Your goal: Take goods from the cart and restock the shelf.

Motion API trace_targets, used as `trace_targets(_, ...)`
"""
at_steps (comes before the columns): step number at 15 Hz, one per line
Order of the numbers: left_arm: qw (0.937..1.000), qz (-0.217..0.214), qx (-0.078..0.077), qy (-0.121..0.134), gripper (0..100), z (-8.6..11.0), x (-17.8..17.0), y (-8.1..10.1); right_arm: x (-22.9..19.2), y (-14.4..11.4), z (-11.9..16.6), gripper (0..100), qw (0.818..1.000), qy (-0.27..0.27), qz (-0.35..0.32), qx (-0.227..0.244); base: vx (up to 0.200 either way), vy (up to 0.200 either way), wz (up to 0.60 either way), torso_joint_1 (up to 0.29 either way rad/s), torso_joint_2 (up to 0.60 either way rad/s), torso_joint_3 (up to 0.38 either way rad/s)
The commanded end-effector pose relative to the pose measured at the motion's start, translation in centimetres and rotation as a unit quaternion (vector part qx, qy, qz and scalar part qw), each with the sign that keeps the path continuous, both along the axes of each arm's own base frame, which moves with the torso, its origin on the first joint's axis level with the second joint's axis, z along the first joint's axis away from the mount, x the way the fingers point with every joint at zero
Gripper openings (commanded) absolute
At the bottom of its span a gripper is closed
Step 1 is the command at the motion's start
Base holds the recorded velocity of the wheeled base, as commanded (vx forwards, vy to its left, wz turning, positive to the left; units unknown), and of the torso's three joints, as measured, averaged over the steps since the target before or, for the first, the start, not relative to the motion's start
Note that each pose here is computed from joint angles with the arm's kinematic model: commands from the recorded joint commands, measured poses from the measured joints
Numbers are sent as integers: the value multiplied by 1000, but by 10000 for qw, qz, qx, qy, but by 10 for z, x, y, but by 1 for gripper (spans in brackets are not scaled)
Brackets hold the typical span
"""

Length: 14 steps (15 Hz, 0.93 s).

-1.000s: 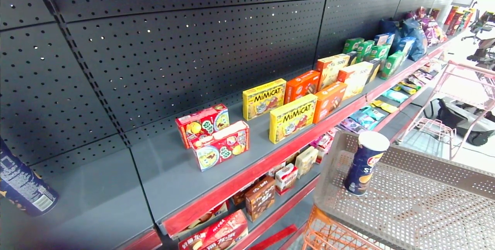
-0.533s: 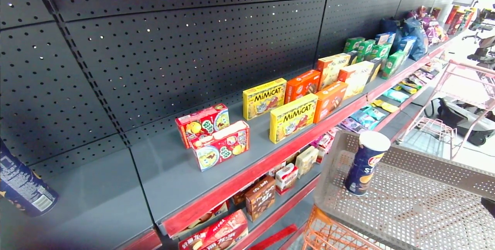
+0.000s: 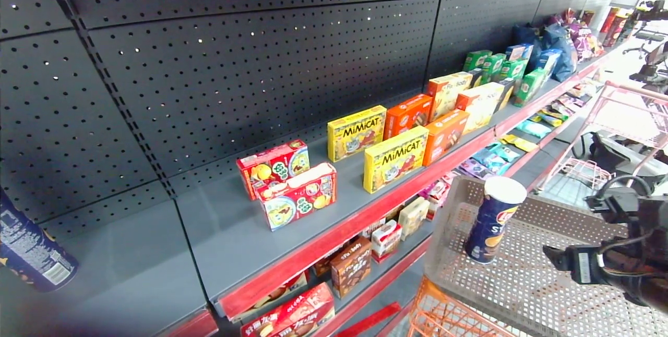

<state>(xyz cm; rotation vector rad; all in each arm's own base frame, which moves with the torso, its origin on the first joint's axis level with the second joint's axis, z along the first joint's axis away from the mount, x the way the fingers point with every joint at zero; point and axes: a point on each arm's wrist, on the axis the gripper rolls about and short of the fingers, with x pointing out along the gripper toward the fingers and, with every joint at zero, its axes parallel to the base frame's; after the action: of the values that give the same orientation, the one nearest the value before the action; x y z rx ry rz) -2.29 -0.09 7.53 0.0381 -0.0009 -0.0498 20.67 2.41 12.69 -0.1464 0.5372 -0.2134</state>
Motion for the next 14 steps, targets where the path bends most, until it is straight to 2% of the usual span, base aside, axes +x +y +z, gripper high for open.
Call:
trace_targets(1,10000,-4,-6,0,100,0,0,0,43,19,-28,100,9981,387,471,70,0,0,0,0,0,0)
trace_targets(8,10000,-4,1,8,100,0,0,0,109,36,-36,100,9983,-66,580,89,0,0,0,0,0,0)
trace_targets(10,10000,4,-6,8,100,0,0,0,134,41,-54,100,9981,-43,606,58,0,0,0,0,0,0)
trace_targets(12,10000,4,-6,8,100,0,0,0,169,53,-74,100,9956,-148,903,223,0,0,0,0,0,0)
trace_targets(13,10000,-4,1,8,100,0,0,0,184,57,-82,0,9951,-183,937,246,0,0,0,0,0,0)
trace_targets(14,10000,3,1,8,100,0,0,0,190,58,-87,0,9951,-197,941,242,0,0,0,0,0,0)
